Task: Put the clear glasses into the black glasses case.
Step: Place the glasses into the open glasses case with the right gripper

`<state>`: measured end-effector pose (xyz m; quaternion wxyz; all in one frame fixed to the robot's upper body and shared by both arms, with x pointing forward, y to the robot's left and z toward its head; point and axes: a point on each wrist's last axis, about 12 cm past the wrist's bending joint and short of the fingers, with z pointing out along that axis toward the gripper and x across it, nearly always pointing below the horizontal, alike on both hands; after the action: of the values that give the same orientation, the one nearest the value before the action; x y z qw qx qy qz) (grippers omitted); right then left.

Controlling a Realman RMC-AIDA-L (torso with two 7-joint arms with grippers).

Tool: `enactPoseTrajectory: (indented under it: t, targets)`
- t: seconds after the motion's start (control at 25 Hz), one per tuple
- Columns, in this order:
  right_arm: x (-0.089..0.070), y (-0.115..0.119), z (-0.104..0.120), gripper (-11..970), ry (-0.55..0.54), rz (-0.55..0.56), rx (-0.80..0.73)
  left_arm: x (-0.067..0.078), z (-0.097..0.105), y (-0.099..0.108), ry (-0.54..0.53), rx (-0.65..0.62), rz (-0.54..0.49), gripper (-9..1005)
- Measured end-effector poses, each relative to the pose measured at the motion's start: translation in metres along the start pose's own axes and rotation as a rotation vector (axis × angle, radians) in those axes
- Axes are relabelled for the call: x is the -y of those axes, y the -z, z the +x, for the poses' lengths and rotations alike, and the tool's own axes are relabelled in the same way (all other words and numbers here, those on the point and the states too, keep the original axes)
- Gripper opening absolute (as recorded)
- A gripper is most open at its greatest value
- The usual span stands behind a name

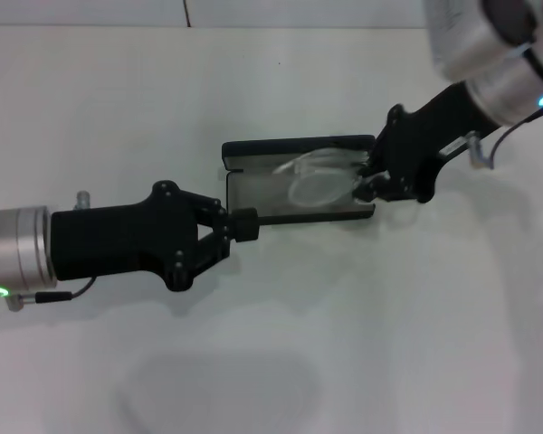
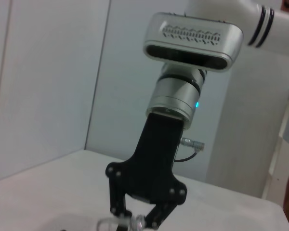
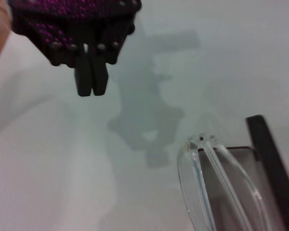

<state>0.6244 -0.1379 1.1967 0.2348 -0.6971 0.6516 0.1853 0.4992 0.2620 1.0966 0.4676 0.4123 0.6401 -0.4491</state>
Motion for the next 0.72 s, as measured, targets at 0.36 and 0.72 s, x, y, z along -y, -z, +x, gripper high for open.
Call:
enactPoseTrajectory:
  t: [0.36,0.72]
  targets:
    - [0.008,-0.015,-0.024,163,0.024,0.014,-0.047,0.0,0.0,-0.001,-0.001,-0.003,0.002,47]
    - [0.012,-0.029,-0.025,165,-0.044,0.037,-0.085,-0.001,-0.001,-0.003,-0.004,0.0,0.005,47]
